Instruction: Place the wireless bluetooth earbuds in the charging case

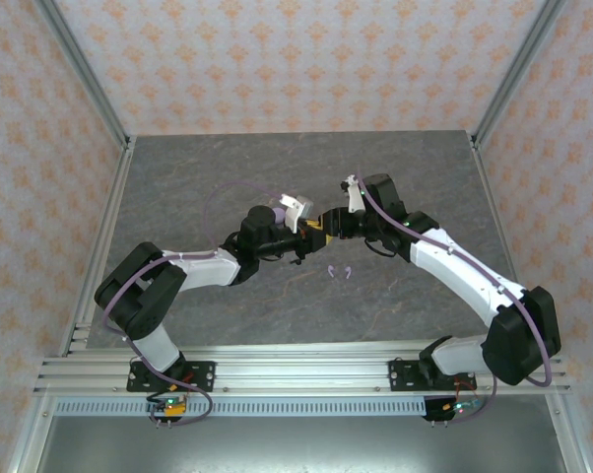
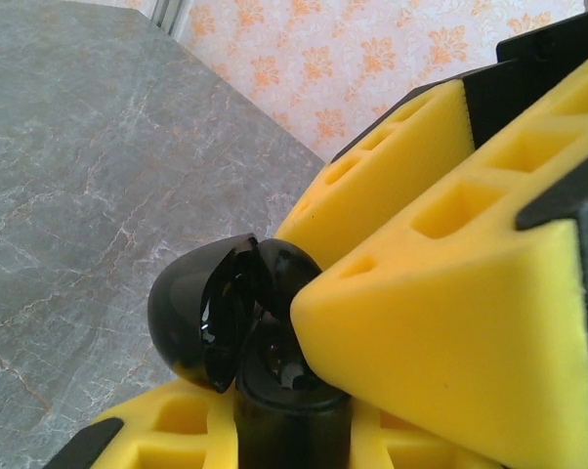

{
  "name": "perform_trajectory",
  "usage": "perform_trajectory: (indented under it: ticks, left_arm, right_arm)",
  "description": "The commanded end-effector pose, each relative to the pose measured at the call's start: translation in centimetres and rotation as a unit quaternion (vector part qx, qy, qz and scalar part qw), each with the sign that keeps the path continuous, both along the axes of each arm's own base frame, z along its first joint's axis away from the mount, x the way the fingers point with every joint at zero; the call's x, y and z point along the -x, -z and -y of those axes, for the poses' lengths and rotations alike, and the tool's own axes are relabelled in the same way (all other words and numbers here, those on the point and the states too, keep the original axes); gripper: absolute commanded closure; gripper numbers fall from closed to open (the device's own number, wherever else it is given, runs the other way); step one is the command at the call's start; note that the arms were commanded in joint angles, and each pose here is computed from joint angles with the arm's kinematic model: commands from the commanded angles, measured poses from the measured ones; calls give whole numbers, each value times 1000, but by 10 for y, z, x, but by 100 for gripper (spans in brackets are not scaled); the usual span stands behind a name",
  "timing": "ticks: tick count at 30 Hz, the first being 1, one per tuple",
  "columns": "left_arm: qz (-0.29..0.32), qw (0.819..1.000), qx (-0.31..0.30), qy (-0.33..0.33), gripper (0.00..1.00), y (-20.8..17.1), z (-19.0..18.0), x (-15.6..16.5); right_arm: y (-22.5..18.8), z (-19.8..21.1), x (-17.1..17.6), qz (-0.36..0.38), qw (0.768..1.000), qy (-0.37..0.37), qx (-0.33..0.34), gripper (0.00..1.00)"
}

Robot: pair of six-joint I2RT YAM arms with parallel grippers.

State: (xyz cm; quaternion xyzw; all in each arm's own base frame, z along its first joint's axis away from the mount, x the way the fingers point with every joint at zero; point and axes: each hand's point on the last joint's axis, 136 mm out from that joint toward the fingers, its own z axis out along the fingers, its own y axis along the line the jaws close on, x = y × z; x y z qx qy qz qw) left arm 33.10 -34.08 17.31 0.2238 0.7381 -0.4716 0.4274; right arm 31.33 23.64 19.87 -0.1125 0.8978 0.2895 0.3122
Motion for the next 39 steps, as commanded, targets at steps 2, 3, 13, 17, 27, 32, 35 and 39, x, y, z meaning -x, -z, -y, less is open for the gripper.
perform_trajectory:
  ticks: [2, 3, 13, 17, 27, 32, 35, 39]
  left_arm:
    - [38, 999, 6, 2, 83, -22, 6, 0]
    - [39, 999, 3, 2, 83, -22, 6, 0]
    - [54, 998, -15, 9, 83, -21, 10, 7]
    - [64, 998, -15, 9, 83, -23, 9, 9]
    - [92, 995, -34, 11, 83, -24, 7, 16]
    - [98, 994, -54, 17, 83, -20, 8, 20]
    - [100, 993, -57, 17, 83, -20, 8, 21]
    - [101, 993, -61, 16, 83, -20, 7, 21]
  right_arm:
    - [-6, 1, 10, 0, 1000, -9, -1, 60]
    - [-7, 2, 10, 0, 1000, -9, -1, 59]
    - [-17, 6, 11, 12, 1000, 0, -1, 52]
    - [-17, 8, 11, 11, 1000, 3, 5, 52]
    - [-24, 14, 10, 17, 1000, 20, 10, 57]
    - [-24, 16, 10, 13, 1000, 24, 12, 56]
    - [-24, 17, 10, 12, 999, 29, 14, 56]
    - [-22, 22, 8, 10, 999, 42, 24, 55]
